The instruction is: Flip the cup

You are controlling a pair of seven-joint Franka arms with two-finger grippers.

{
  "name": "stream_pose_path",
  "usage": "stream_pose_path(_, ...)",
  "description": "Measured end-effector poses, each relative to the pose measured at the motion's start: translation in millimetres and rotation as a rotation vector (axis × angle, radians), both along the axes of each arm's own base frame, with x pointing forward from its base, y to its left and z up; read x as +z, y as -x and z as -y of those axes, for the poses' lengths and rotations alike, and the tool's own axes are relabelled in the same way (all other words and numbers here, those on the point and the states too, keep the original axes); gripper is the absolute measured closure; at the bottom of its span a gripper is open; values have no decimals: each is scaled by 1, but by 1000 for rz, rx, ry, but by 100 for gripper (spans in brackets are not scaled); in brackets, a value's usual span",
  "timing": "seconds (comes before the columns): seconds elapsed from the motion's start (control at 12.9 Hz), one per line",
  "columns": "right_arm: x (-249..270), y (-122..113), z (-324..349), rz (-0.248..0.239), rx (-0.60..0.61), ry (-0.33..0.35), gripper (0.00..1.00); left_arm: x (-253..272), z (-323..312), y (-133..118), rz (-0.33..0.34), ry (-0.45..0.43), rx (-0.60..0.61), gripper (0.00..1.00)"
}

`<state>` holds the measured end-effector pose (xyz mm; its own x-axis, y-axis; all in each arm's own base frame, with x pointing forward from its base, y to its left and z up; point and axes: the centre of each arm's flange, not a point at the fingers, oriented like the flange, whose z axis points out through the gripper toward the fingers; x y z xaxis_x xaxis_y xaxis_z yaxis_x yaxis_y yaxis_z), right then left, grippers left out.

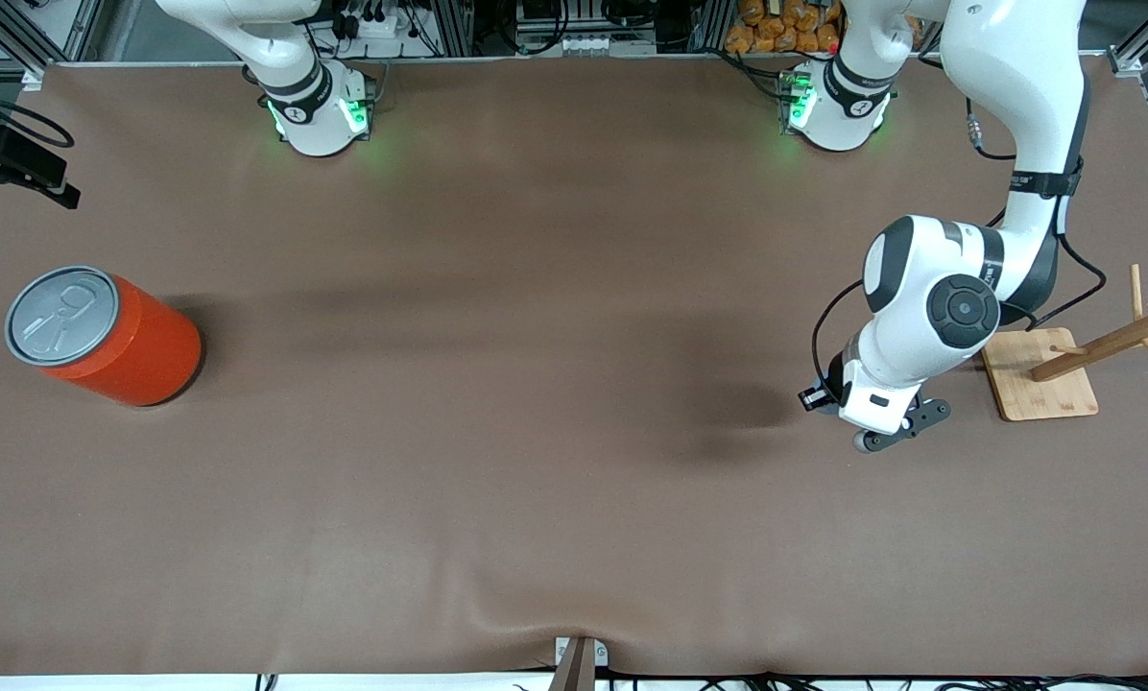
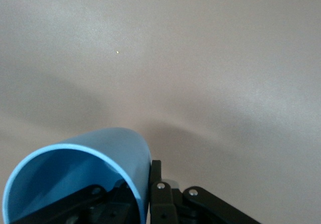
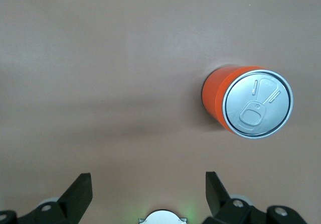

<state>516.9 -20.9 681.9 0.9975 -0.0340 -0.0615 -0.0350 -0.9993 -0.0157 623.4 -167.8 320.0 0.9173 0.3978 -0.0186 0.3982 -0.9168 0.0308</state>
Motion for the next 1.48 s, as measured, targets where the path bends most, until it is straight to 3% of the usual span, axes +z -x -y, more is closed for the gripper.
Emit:
stream_pose_path(0.62, 0, 1, 0, -7, -1, 0, 0, -20, -1, -9, 88, -110, 28, 95)
stream_pose_path(1.4, -1, 2, 1, -16, -1, 0, 0, -77, 8, 22, -25, -143, 9, 95)
stream_pose_path(1.48, -1, 2, 1, -16, -1, 0, 0, -78, 8, 22, -26, -143, 13, 88)
